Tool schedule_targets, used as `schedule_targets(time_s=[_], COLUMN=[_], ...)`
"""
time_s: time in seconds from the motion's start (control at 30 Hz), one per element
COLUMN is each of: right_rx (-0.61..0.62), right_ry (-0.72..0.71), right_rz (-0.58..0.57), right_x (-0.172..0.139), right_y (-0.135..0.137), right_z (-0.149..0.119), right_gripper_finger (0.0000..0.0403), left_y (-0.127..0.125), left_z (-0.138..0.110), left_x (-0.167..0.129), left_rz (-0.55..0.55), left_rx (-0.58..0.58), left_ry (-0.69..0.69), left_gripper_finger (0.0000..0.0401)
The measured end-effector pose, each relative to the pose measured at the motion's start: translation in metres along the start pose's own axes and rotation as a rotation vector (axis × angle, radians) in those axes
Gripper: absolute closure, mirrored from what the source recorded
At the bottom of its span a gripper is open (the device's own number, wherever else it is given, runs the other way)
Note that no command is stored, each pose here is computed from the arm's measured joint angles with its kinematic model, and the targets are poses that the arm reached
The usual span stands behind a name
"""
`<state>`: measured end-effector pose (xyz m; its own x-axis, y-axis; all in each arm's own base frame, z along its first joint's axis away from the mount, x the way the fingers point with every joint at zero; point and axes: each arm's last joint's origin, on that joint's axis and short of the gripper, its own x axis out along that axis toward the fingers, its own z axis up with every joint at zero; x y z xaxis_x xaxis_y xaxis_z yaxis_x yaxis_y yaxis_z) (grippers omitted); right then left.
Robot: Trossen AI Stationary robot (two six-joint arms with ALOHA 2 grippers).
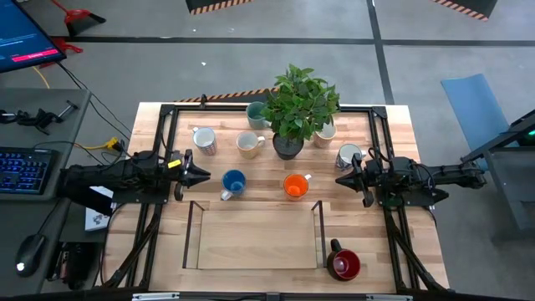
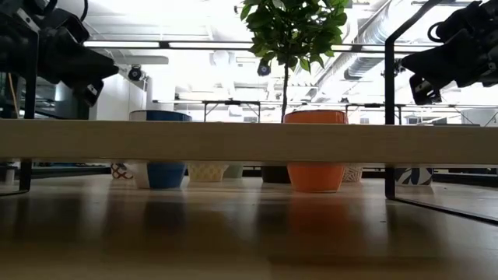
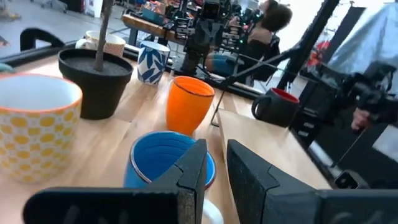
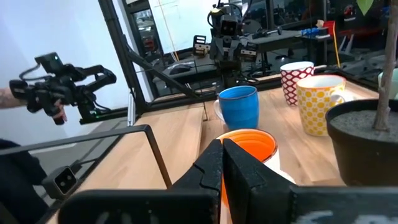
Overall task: Place coffee mugs
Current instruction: Put the white-blue pattern mug on the shelf
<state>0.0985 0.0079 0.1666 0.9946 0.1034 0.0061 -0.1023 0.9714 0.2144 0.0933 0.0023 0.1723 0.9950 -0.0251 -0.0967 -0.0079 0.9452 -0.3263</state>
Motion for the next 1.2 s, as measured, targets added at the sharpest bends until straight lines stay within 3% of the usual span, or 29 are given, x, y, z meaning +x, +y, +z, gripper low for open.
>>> schedule_targets(time_s=[0.27, 0.5, 0.63, 0.83, 0.97, 1.2], right_rx=[0.038, 0.073, 0.059, 0.053, 0.047, 0.081], right_ry=[0.000, 0.000, -0.007, -0.033, -0.065, -0.194], right_rz=[0.000, 0.000, -0.027, -0.107, -0.101, -0.066], right_x=[0.000, 0.000, 0.000, 0.000, 0.000, -0.002], right_y=[0.000, 0.000, -0.001, -0.003, -0.002, 0.000], right_z=[0.000, 0.000, 0.000, 0.001, 0.004, 0.017], right_gripper_finger=[0.0402, 0.0402, 0.0402, 0.0402, 0.0402, 0.0402], left_y=[0.000, -0.003, -0.001, 0.003, 0.006, 0.007], left_z=[0.003, 0.009, 0.010, 0.012, 0.013, 0.016], left_x=[0.000, -0.001, -0.001, -0.002, -0.002, -0.003], left_rz=[0.005, -0.024, 0.040, 0.191, 0.292, 0.328], left_rx=[-0.169, -0.168, -0.122, -0.156, -0.135, -0.165], left_ry=[-0.032, -0.101, -0.127, -0.201, -0.239, -0.288], left_gripper_finger=[0.0348, 0.0348, 0.0348, 0.0348, 0.0348, 0.0348])
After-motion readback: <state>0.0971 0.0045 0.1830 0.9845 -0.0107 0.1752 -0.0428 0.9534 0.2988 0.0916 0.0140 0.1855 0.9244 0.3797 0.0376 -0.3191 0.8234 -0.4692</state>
